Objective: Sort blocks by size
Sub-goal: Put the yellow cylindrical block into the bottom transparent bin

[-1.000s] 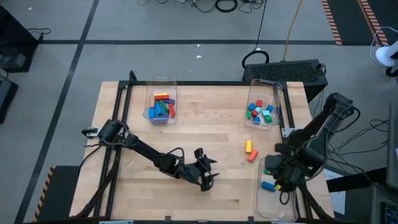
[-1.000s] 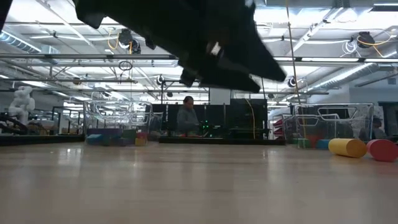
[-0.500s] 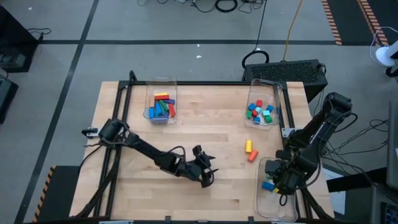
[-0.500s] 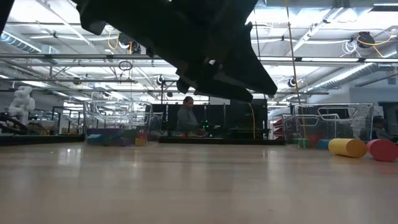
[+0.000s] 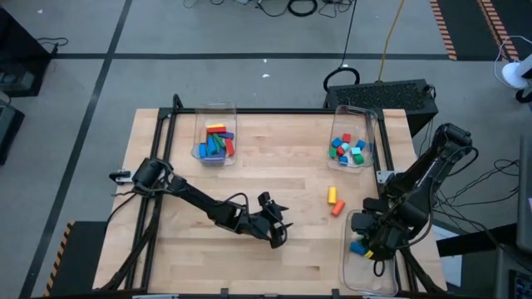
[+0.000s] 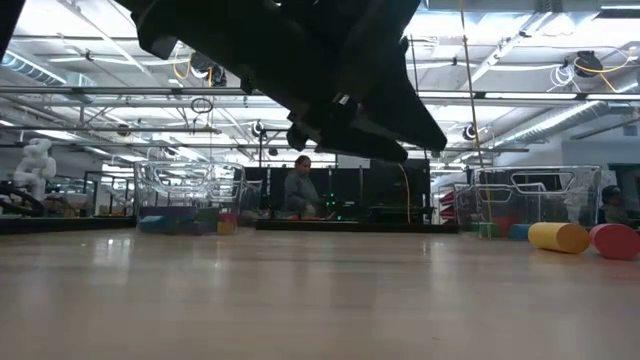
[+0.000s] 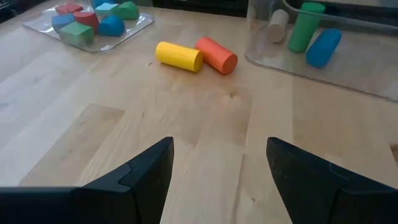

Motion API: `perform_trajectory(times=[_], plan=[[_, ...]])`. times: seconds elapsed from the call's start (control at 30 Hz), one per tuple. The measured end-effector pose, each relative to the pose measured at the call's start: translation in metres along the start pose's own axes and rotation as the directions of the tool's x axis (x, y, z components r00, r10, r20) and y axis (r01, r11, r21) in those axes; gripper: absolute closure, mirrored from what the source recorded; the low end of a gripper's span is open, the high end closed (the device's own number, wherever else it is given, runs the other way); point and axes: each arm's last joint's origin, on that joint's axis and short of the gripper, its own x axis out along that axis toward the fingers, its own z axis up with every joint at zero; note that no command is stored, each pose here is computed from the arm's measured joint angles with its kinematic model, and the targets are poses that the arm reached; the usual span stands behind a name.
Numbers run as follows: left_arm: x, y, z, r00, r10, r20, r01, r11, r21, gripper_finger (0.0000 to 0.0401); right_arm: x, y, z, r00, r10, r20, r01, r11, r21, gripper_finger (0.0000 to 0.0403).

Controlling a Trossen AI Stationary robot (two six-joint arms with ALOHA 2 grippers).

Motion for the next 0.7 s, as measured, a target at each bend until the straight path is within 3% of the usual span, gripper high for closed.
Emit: perform_trajectory(times=[0.23,0.3,0.37,0.43,0.57,0.7], plan=[[0.000,0.001,0.001,0.999,0.031,0.023,-0.030,1.000,-0.006,0.0143,-0.015,-0.005,0.020,0.973,-0.111,0.203,0.107,0.994,0.032,0.0166],[0.000,0.001,0.001,0.999,0.033,0.023,-0.033,0.999,-0.006,0.0143,-0.015,-0.011,0.028,0.927,-0.203,0.316,0.159,0.974,0.161,0.0166],[0.000,0.001,0.001,0.999,0.034,0.021,-0.034,0.999,-0.005,0.0143,-0.016,-0.019,0.037,0.854,-0.306,0.420,0.171,0.929,0.329,0.0170],[0.000,0.001,0.001,0.999,0.034,0.020,-0.034,0.999,-0.004,0.0143,-0.016,-0.025,0.045,0.815,-0.358,0.456,0.168,0.898,0.406,0.0177],[-0.004,-0.005,-0.003,1.000,0.021,0.003,-0.021,1.000,0.015,0.0143,-0.015,-0.035,0.058,0.802,-0.396,0.447,0.251,0.903,0.349,0.0188],[-0.008,-0.010,-0.011,0.998,0.017,-0.054,-0.014,0.998,0.059,0.0143,-0.014,-0.040,0.072,0.786,-0.401,0.471,0.271,0.908,0.321,0.0192]])
